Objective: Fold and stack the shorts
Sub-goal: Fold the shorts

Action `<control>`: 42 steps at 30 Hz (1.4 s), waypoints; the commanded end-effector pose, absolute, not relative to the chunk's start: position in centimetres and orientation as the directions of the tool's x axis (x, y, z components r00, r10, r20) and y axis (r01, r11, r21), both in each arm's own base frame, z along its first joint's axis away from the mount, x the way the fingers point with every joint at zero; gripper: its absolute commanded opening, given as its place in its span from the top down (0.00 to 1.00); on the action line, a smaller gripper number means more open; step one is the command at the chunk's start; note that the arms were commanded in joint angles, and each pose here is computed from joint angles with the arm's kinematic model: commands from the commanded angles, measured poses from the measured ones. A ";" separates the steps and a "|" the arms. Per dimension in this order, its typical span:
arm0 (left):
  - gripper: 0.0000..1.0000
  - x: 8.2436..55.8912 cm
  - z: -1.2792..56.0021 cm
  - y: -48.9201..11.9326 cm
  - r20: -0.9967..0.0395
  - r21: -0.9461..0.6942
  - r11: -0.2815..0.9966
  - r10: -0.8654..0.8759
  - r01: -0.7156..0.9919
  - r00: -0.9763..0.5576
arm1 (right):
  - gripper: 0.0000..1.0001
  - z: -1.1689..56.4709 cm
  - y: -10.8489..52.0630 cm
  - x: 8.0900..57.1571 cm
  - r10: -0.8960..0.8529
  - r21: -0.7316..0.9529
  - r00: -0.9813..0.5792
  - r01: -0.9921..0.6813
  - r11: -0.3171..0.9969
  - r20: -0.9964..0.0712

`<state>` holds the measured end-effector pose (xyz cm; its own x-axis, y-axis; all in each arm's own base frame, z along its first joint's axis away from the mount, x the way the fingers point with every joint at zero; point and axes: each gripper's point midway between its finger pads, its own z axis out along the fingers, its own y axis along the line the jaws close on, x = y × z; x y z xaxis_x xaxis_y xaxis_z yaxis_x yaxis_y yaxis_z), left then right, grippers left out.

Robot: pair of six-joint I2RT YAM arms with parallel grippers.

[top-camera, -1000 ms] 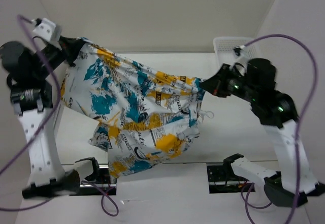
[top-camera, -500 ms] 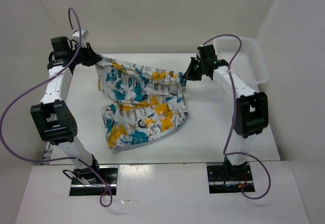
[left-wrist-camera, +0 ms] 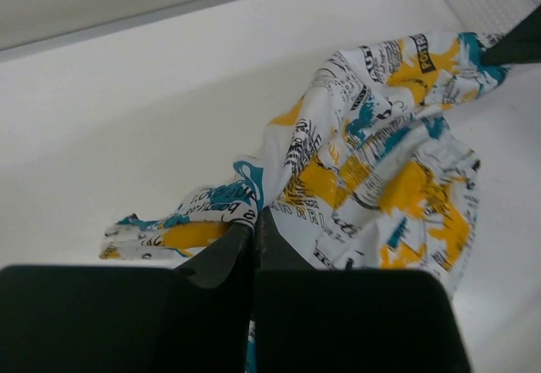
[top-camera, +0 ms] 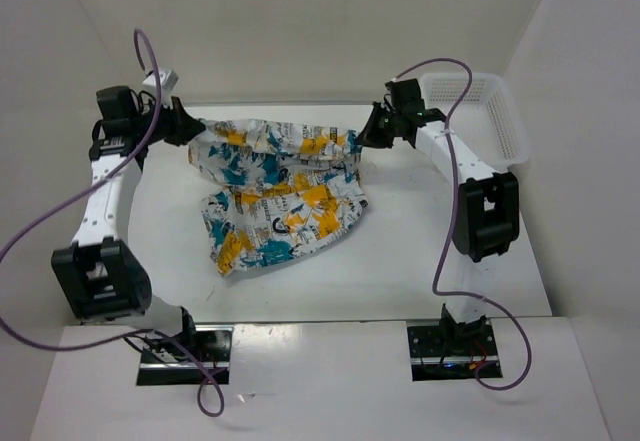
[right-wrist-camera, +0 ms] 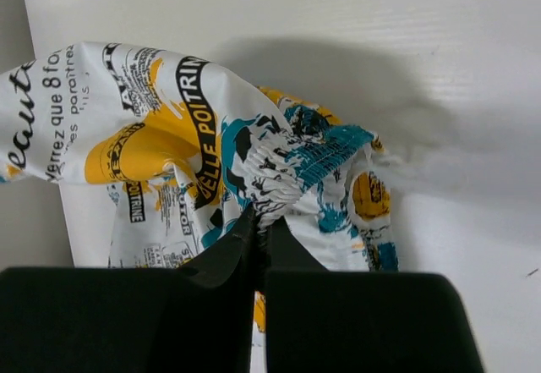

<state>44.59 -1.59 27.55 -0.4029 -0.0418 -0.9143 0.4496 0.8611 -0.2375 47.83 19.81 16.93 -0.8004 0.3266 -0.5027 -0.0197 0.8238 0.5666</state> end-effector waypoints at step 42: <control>0.15 21.8 16.0 -5.0 -0.657 -0.397 0.891 -0.109 0.219 -0.746 | 0.24 13.1 11.4 26.4 0.368 0.431 -0.892 0.233 0.872 -0.263</control>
<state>18.25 -6.12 13.24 -0.8230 -0.1313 -0.5527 0.1731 0.8687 -0.4641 25.18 11.55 10.43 -0.9249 0.3368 -0.1766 0.2424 0.8799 0.4087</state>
